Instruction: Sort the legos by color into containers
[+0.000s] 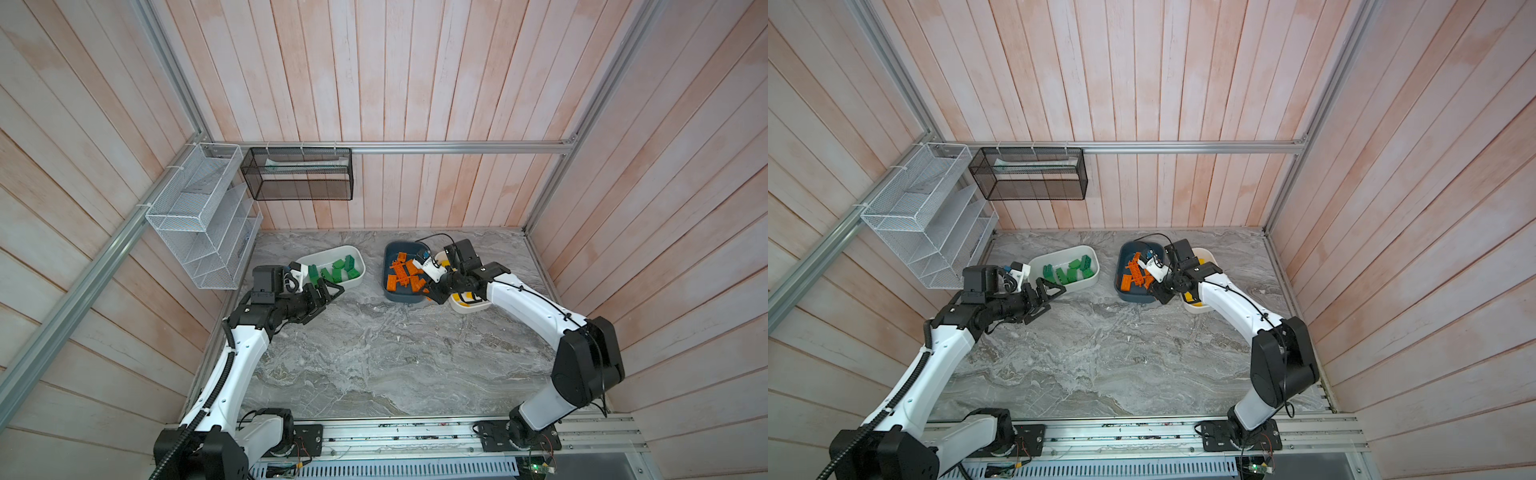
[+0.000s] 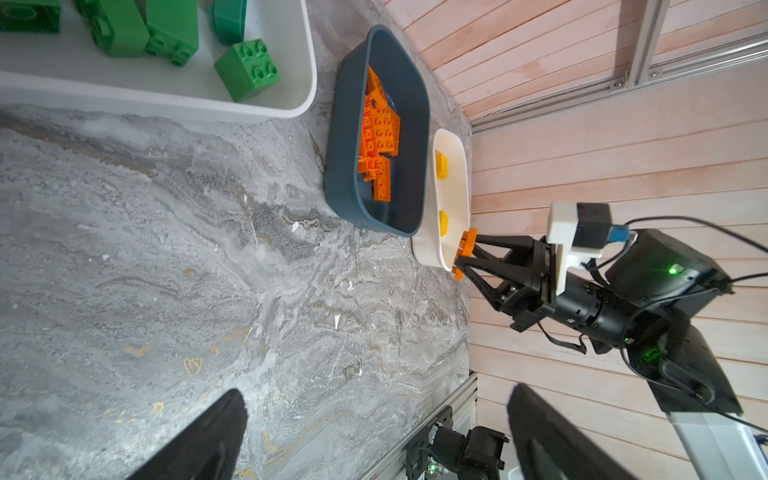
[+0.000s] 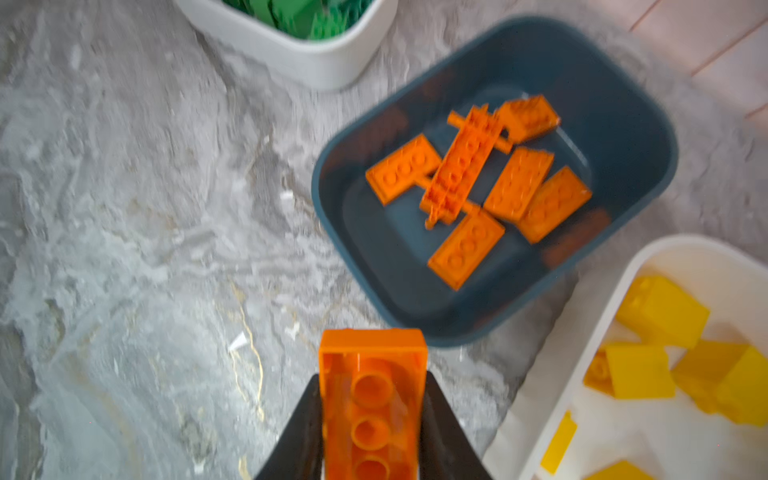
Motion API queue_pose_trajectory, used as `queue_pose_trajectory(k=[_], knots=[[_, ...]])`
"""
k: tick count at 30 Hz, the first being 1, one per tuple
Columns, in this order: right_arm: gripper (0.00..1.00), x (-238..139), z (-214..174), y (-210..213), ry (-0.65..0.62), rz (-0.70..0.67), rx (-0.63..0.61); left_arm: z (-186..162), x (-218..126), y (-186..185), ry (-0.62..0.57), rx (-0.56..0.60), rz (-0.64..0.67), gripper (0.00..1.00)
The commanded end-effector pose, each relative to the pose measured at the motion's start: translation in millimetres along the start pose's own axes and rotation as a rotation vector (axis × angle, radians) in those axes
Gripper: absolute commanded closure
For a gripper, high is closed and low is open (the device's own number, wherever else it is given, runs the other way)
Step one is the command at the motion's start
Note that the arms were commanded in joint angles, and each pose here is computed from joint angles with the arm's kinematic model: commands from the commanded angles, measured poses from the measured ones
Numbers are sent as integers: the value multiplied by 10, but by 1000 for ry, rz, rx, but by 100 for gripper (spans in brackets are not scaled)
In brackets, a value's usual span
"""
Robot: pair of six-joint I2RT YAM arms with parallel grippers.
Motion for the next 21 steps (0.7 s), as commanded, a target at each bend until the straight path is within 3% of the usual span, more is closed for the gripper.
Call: queue_pose_trajectory(k=[1, 7, 11, 17, 21], knots=[[75, 286, 129, -100, 17, 3, 69, 155, -29, -136, -31, 48, -37, 0], [70, 805, 335, -445, 75, -160, 97, 291, -3, -194, -55, 62, -67, 0], [46, 951, 397, -555, 122, -214, 105, 329, 11, -204, -60, 70, -75, 0], [37, 519, 393, -503, 46, -224, 137, 345, 30, -137, -65, 115, -48, 0], [32, 24, 217, -581, -71, -194, 245, 392, -29, -24, -116, 231, 33, 0]])
Point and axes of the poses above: each gripper's point midway between its finger pads, its own x axis out along the fingers, its own y axis along the line the jaws close on, z = x × y, the point moved 7 cm from there along -x, back along the fingers, and after that the axes turned 14 degrees about x, right-handed, at the moved point
